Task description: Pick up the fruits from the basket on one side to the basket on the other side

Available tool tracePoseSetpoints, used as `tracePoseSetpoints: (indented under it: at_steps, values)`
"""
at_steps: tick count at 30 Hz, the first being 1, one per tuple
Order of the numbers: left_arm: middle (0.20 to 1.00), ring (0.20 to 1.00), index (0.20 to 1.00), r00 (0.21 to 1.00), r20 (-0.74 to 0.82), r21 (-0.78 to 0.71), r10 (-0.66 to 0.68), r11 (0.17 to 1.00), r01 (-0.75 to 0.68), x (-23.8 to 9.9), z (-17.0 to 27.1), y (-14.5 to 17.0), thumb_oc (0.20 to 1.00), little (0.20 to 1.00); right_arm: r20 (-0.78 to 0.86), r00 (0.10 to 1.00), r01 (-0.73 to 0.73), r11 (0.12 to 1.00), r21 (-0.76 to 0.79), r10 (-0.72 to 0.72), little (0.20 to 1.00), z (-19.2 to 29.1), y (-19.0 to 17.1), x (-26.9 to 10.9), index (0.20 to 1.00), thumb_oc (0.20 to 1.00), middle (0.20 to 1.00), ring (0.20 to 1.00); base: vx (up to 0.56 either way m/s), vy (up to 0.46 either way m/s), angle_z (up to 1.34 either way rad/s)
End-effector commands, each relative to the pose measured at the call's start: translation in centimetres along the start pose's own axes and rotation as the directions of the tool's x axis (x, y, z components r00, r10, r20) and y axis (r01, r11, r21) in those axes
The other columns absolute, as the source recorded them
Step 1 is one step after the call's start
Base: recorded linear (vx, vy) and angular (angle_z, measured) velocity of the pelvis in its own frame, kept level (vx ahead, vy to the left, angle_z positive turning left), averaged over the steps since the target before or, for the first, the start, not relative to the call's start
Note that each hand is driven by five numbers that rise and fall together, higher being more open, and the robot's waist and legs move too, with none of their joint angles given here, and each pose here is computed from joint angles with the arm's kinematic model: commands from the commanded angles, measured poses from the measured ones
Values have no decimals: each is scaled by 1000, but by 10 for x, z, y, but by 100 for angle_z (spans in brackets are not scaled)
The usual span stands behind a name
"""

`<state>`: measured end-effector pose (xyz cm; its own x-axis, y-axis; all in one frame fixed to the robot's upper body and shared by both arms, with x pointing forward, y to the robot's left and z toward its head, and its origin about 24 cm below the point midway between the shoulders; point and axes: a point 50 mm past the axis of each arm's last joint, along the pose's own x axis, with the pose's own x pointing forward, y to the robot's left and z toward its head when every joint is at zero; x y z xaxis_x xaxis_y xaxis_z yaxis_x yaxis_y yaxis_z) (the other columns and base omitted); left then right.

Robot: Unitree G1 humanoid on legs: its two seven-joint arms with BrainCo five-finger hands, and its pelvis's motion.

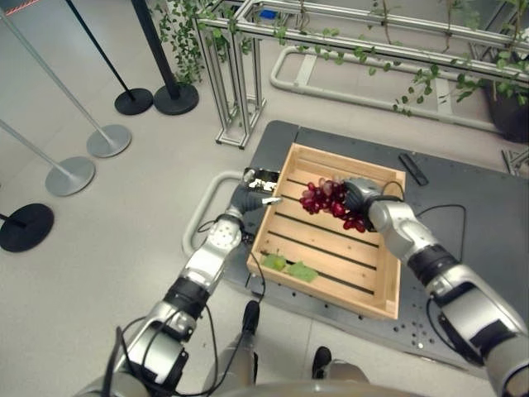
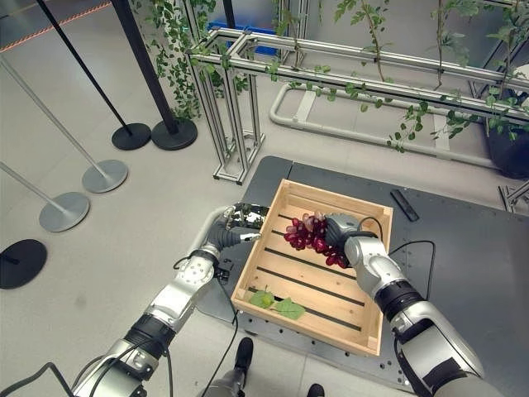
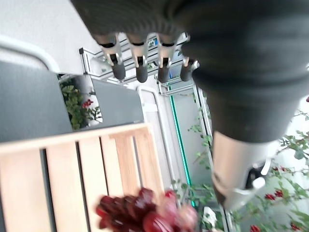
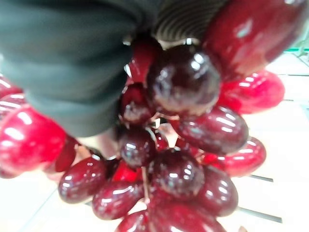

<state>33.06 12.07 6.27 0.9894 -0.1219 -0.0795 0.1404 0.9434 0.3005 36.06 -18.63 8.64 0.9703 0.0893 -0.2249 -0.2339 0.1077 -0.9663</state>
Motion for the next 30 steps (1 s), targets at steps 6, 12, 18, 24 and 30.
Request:
tracePoseSetpoints:
  at_steps: [6,12,18,24,30]
  values:
    - [1000,1000,1000,1000,12,145,18,989,-20,-3,-6,10,1000,1000,103,989,107,994,-3,-107,200,41,-61,14,200,200,200,200,0,0,0]
    - [1000,1000,1000,999,-37,146,-33,989,38,1,-12,-1,1000,1000,63,969,235,969,78,-240,200,37,-101,20,200,200,200,200,0,0,1]
    - [1000,1000,1000,997,-47,146,-62,987,68,4,-12,-12,1000,1000,60,970,232,970,75,-237,200,45,-101,24,200,200,200,200,0,0,0]
    - [1000,1000,1000,995,-23,167,-102,980,104,8,-3,-27,1000,1000,80,974,210,977,40,-213,200,61,-91,30,200,200,200,200,0,0,0]
    - [1000,1000,1000,996,3,164,-86,983,84,10,3,-31,1000,1000,98,979,171,982,81,-179,200,69,-71,31,200,200,200,200,0,0,0]
